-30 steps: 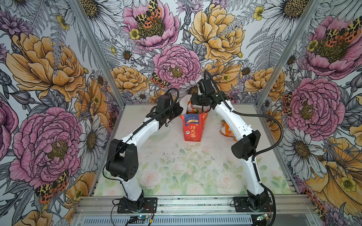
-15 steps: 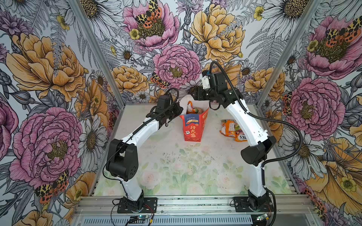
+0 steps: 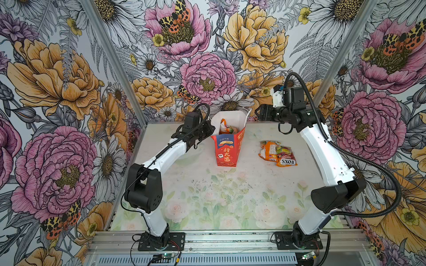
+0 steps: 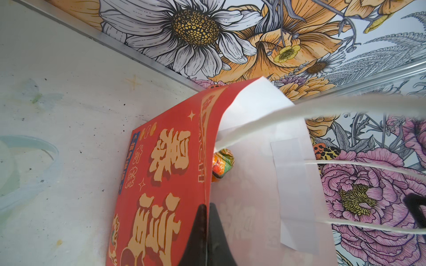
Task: Place the snacks into the paper bag
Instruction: 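Open the right gripper, release the orange bag, and raise it out, then move the right gripper down onto the remaining orange and FOX'S bags and grasp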
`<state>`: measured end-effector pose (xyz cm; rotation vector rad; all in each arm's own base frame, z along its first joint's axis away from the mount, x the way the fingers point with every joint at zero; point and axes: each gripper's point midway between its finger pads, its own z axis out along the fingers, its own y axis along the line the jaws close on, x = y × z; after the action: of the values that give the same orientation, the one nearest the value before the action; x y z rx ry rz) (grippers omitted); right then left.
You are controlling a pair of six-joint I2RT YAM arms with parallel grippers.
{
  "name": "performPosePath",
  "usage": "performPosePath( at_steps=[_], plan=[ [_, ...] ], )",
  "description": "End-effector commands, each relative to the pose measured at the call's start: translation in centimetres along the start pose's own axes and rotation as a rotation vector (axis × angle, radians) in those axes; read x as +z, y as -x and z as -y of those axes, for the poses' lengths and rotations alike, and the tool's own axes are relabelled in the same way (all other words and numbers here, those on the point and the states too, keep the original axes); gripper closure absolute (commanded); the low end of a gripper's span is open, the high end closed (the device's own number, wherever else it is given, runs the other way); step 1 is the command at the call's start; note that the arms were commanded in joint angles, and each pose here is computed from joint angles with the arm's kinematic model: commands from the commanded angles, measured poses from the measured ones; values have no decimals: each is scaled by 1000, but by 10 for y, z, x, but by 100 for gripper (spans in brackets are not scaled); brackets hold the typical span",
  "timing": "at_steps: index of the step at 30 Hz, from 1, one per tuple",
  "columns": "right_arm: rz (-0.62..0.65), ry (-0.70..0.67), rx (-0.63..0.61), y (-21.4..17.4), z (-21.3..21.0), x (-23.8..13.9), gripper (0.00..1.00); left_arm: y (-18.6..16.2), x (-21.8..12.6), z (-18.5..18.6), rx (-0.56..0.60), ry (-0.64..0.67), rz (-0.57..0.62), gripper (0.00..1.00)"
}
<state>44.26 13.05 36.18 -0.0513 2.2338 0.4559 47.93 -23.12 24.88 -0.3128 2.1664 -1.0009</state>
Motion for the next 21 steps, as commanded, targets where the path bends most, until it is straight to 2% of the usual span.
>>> performPosePath(
  at_steps=[1, 6, 10, 15, 21],
  plan=[
    [-5, -62, 27, -13, 30, -15, 20, 4, -5, -4, -9, -7, 9, 100],
    [-71, -194, 128, -50, 87, -14, 19, 4, -3, -4, -12, -9, 7, 100],
    [-148, -265, 204, -84, 121, 3, 19, 4, -3, -5, -16, -9, 6, 100],
    [-226, -273, 261, -119, 141, 43, 13, 4, -3, -5, -15, -10, 4, 100],
    [-299, -276, 293, -143, 156, 84, 10, 3, -3, -6, -16, -3, 5, 100]
  ],
)
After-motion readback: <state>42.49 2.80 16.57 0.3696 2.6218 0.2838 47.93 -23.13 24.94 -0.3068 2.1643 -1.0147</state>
